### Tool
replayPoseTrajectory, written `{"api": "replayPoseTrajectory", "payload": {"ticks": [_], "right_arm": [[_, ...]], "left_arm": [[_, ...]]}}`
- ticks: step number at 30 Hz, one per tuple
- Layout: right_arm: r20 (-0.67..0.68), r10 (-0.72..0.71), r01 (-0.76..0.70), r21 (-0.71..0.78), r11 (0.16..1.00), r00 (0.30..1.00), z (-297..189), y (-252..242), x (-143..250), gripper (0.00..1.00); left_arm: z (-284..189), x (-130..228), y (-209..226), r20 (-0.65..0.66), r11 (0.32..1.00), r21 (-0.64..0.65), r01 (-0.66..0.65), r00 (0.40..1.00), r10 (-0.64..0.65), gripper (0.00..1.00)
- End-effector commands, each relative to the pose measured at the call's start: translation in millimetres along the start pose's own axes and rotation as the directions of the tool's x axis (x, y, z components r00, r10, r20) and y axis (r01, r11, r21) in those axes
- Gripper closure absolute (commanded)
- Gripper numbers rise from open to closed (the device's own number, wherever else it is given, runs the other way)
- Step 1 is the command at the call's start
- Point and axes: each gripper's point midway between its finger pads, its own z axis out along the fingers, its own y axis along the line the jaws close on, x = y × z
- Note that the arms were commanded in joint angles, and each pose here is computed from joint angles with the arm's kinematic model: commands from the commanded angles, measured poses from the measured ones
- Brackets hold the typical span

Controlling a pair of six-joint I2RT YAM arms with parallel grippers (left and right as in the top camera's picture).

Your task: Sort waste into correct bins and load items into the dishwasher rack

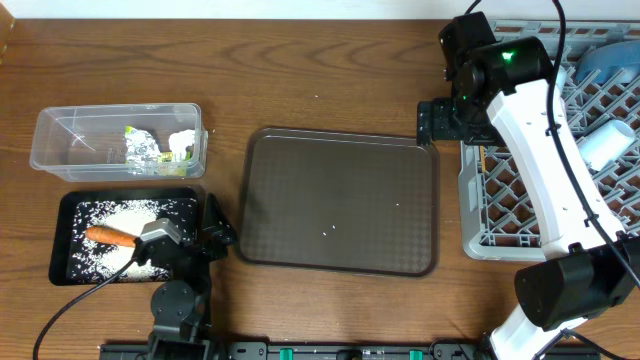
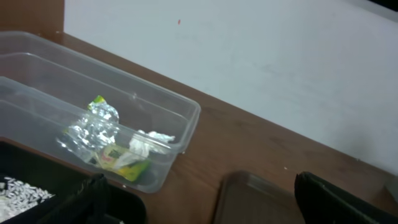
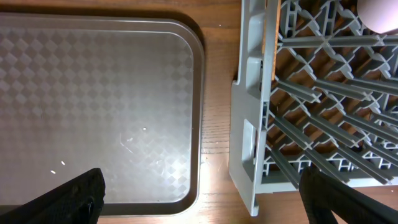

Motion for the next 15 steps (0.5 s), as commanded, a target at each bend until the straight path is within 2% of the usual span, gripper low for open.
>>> {"api": "replayPoseTrajectory", "payload": {"ticks": [1,6,15], "right_arm": [[0.017,0.014,-0.014,0.001,1.000,1.000,-5.2,-0.8,-1.1,0.01],[0.017,0.014,-0.014,0.001,1.000,1.000,-5.2,-1.0,-1.2,0.01],[0.017,0.014,-0.014,0.001,1.000,1.000,-5.2,-1.0,-1.2,0.01]], "left_arm": [[0.0,19.1,1.4,-0.076,0.994,0.028,-0.107,0.991,0.108,0.02],[-0.4,24.2,-2.1,-0.094,0.979,0.068,-0.193,0.976,0.199,0.02],[-0.3,24.4,-1.6,-0.095,0.979,0.066,-0.195,0.975,0.201,0.02]]}}
